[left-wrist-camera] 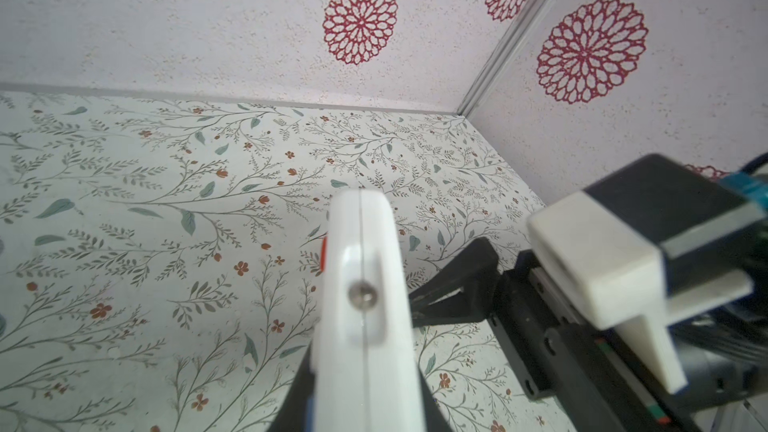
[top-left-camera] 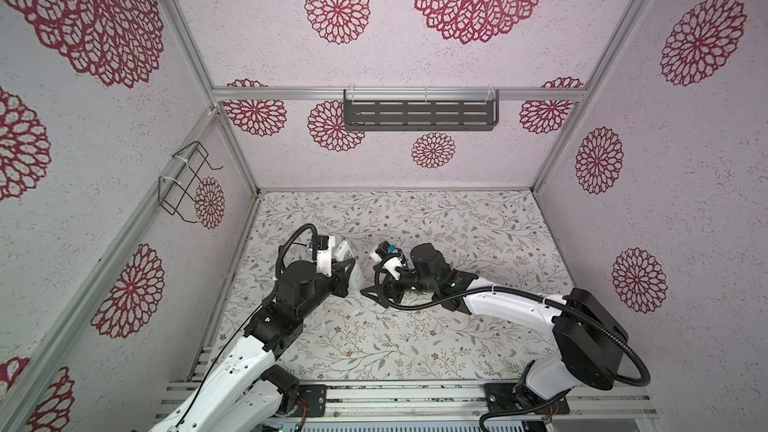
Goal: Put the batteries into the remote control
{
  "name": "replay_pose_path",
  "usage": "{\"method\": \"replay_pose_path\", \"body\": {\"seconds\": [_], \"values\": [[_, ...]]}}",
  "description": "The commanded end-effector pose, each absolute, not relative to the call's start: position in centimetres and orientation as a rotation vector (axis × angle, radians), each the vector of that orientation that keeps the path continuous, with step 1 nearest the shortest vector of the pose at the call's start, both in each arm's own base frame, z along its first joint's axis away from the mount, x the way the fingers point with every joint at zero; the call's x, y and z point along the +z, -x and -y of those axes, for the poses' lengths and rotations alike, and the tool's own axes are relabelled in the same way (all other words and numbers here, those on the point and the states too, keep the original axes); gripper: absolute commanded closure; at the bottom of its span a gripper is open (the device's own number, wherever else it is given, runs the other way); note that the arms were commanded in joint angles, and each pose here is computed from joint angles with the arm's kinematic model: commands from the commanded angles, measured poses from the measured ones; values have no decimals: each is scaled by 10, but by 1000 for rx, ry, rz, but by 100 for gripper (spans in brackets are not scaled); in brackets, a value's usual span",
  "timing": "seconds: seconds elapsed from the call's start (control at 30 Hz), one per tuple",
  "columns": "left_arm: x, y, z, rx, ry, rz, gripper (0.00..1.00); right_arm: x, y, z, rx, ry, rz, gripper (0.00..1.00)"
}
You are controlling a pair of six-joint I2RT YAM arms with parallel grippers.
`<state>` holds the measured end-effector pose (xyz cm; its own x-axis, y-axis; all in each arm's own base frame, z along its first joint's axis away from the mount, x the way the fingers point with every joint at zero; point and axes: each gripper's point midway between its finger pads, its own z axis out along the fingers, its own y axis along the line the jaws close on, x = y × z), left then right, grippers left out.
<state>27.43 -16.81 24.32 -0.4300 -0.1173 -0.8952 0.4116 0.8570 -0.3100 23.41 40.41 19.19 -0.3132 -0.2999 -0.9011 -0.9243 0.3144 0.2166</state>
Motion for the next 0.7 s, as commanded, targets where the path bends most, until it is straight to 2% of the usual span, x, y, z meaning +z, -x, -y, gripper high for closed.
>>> {"method": "replay_pose_path", "body": {"seconds": [0.0,0.4,0.67], "values": [[246,-274,174,-532,-297,-1934,100,204,-237,-410,1011,1103,-1698,9],[253,-271,195,-398,-432,-1946,100,200,-236,-409,1043,1051,-1658,12],[253,-272,195,-397,-419,-1940,100,202,-235,-410,1067,1033,-1635,35]]}}
